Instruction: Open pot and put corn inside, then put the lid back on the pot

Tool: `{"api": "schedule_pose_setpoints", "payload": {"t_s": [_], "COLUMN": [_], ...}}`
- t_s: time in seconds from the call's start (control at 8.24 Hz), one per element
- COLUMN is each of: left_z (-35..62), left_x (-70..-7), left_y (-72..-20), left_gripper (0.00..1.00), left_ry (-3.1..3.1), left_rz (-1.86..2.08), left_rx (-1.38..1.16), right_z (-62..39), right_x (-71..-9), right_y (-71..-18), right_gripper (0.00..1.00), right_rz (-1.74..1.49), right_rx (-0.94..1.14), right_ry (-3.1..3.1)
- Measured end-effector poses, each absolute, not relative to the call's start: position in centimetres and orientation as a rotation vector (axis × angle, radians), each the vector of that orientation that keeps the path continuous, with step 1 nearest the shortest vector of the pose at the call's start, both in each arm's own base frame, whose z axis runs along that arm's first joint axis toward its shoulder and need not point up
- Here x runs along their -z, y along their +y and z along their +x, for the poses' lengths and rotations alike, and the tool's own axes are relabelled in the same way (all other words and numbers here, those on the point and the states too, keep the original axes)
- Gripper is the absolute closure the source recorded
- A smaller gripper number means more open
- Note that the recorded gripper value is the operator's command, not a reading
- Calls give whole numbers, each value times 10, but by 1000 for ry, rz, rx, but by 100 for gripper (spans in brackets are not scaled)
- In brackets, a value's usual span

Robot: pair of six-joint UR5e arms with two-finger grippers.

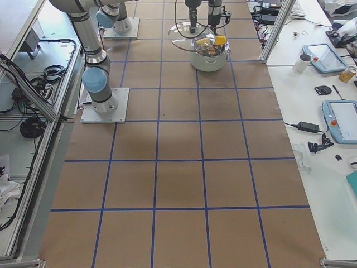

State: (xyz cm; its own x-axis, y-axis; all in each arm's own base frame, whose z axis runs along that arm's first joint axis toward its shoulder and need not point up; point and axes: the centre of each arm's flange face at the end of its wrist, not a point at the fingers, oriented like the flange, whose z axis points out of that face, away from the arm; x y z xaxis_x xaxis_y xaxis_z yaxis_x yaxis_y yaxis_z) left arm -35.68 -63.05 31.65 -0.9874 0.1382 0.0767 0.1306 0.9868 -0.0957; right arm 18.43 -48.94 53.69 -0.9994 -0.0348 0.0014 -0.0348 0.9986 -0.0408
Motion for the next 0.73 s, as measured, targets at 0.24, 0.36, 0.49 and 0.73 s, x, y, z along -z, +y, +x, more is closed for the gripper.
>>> {"api": "schedule_pose_setpoints", "payload": {"t_s": [0.24, 0.36, 0.49, 0.73], "left_z": [-357, -357, -357, -356], "left_x": [-316, -316, -317, -316], "left_y": [-631, -631, -631, -631], "left_gripper": [100, 100, 100, 99], "left_ry": [-3050, -3050, -3050, -3049], "left_rz": [-201, -198, -194, -186], "left_rx": [-141, -144, -147, -146], "right_z": [184, 183, 183, 183], "right_x": [-537, -537, -537, -536], "right_y": [-489, -489, -488, -489], "right_gripper": [78, 79, 79, 79], "right_rz": [56, 57, 57, 58], "right_rx": [-59, -57, -55, -54], "right_ry": [-3134, -3132, -3131, -3129]}}
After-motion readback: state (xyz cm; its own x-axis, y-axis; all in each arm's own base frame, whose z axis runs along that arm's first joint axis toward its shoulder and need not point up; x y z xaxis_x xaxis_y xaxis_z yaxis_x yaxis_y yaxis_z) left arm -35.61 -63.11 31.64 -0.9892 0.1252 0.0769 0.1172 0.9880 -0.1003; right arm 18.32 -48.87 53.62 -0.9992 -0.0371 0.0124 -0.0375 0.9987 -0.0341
